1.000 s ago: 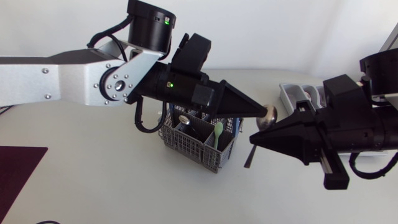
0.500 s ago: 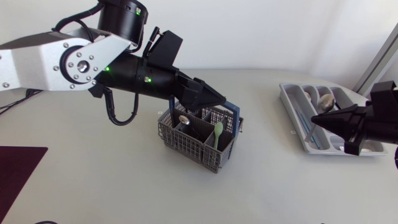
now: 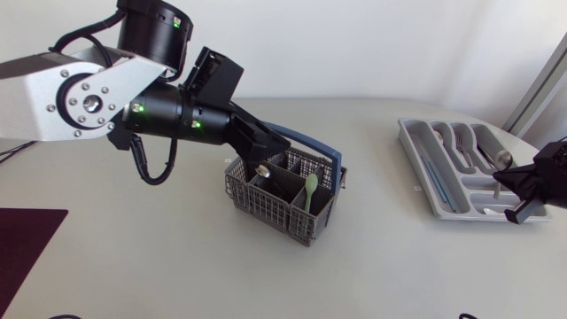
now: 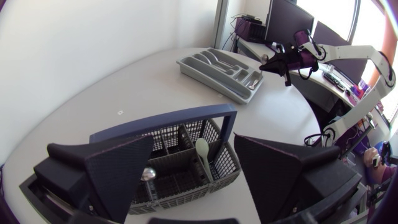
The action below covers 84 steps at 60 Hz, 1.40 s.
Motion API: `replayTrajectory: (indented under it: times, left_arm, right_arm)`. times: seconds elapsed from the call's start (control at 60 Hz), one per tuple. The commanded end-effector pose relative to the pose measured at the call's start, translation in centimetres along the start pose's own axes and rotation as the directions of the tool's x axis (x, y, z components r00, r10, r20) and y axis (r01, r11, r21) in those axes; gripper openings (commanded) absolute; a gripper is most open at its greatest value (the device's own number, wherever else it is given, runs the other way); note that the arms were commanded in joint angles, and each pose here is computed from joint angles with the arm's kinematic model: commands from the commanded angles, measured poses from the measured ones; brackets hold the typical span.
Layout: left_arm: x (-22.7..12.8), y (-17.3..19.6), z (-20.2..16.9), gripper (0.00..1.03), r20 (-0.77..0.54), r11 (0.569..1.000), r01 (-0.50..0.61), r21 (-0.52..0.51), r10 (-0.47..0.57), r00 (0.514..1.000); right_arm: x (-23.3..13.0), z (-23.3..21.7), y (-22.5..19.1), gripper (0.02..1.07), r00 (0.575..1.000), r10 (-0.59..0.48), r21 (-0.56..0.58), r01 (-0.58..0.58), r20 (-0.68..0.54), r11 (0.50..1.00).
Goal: Sort the cutlery from the basket into the organizer compartments.
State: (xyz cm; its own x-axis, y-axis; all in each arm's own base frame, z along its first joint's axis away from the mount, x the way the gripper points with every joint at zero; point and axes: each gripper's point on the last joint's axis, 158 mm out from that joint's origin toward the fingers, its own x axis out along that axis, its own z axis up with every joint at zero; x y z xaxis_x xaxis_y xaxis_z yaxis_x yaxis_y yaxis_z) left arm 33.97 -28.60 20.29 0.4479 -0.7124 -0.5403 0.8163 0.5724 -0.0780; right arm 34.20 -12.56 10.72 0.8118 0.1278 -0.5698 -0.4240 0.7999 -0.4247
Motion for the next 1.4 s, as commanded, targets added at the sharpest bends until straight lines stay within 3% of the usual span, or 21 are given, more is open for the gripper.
replayTrajectory:
  times: [0.0, 0.417, 0.817, 0.983, 1.117, 1.283, 1.383]
  left_arm:
    - [-0.6, 1.1, -1.0, 0.90, -0.015, 0.999, -0.039, 0.016, 0.039, 0.999]
    - [-2.3, 4.0, -2.2, 0.90, -0.021, 0.994, -0.111, -0.004, 0.111, 0.994]
    - [-2.3, 4.0, -2.9, 0.91, -0.030, 0.994, -0.110, -0.005, 0.109, 0.994]
    - [-2.4, 4.0, -3.2, 0.91, -0.036, 0.994, -0.112, -0.008, 0.112, 0.993]
    - [-2.9, 4.9, -3.4, 0.91, -0.034, 0.991, -0.133, -0.014, 0.132, 0.991]
    - [-3.7, 5.6, -3.8, 0.91, -0.035, 0.988, -0.153, -0.016, 0.153, 0.988]
    - [-4.1, 6.1, -4.1, 0.91, -0.036, 0.986, -0.167, -0.019, 0.166, 0.985]
  right_arm:
    - [1.0, -2.8, 0.2, 0.08, 0.999, -0.010, -0.027, 0.008, -0.049, 1.000]
    - [4.4, -10.7, -4.9, 0.08, 0.976, -0.128, -0.100, 0.112, -0.175, 0.989]
    - [5.7, -14.1, -7.4, 0.09, 0.933, -0.250, -0.243, 0.187, -0.258, 0.952]
    - [6.0, -15.0, -5.7, 0.32, 0.928, -0.230, -0.276, 0.149, -0.292, 0.949]
    - [5.7, -14.8, -5.1, 0.64, 0.929, -0.226, -0.280, 0.143, -0.292, 0.949]
    - [5.2, -13.9, -4.6, 0.86, 0.930, -0.232, -0.296, 0.145, -0.284, 0.944]
    - [4.3, -12.8, -5.3, 0.91, 0.928, -0.260, -0.308, 0.173, -0.268, 0.935]
